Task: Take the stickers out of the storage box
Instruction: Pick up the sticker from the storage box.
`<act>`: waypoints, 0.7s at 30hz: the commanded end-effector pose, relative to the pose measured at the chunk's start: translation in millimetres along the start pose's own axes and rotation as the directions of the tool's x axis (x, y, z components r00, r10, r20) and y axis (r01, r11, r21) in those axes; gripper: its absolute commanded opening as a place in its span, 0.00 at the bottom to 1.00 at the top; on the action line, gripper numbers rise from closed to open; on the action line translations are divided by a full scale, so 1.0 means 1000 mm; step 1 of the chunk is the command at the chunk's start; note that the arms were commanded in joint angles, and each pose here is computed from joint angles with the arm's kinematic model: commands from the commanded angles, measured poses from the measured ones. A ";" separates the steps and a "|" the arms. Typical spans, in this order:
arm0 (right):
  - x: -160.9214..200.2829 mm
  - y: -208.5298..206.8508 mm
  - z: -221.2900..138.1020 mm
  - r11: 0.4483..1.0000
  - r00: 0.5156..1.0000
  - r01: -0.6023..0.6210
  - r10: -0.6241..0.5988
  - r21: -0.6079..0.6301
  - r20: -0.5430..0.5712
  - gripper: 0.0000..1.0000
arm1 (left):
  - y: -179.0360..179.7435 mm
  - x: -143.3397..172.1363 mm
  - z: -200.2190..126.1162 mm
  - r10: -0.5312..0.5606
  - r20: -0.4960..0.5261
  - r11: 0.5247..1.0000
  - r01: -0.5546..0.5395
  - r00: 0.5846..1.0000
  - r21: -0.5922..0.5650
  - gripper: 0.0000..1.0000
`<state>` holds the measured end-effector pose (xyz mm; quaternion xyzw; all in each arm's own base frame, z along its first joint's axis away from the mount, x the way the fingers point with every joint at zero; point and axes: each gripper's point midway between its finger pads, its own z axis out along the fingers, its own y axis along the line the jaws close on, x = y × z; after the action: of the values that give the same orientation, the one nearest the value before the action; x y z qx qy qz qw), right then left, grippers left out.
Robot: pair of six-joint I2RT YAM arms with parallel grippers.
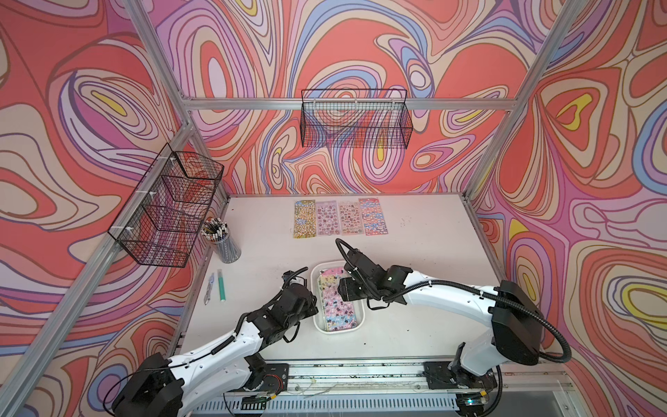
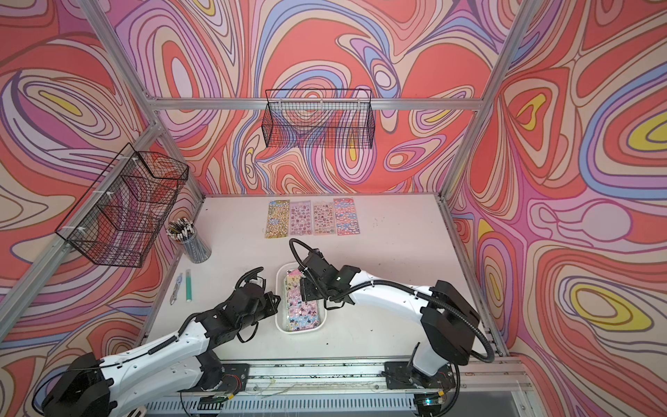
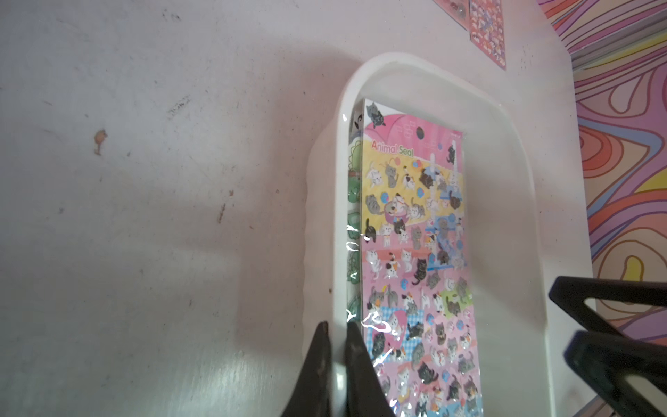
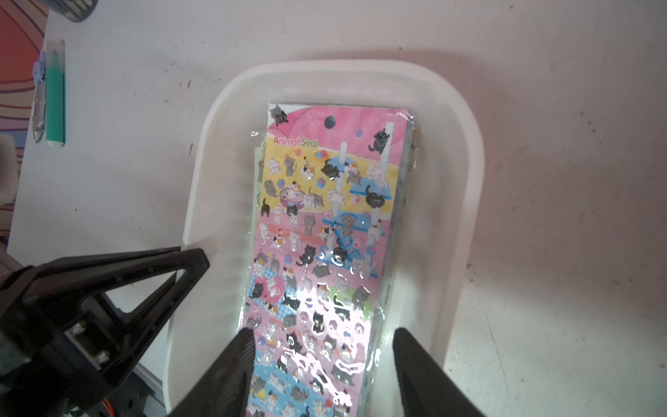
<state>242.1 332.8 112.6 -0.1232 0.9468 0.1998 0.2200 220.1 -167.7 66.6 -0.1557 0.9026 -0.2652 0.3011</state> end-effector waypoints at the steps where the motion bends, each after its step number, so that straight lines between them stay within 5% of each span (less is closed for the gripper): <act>1: -0.005 0.005 0.008 1.000 1.000 0.015 -0.016 0.023 0.003 0.64 | 0.002 -0.005 0.000 -0.047 0.037 0.999 0.047 0.998 -0.001 0.11; 13: 0.001 -0.016 0.046 0.979 0.996 0.081 -0.071 0.186 -0.060 0.65 | -0.001 -0.013 0.000 -0.083 0.085 0.997 0.082 0.993 0.010 0.11; 21: 0.005 -0.017 0.058 0.978 0.995 0.085 -0.072 0.189 -0.073 0.65 | -0.007 -0.020 -0.002 -0.089 0.113 0.996 0.086 0.990 0.029 0.11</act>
<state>261.5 344.7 63.2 -0.1446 0.9613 0.1139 0.2052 226.2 -163.6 69.6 -0.1895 0.8901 -0.2664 0.3175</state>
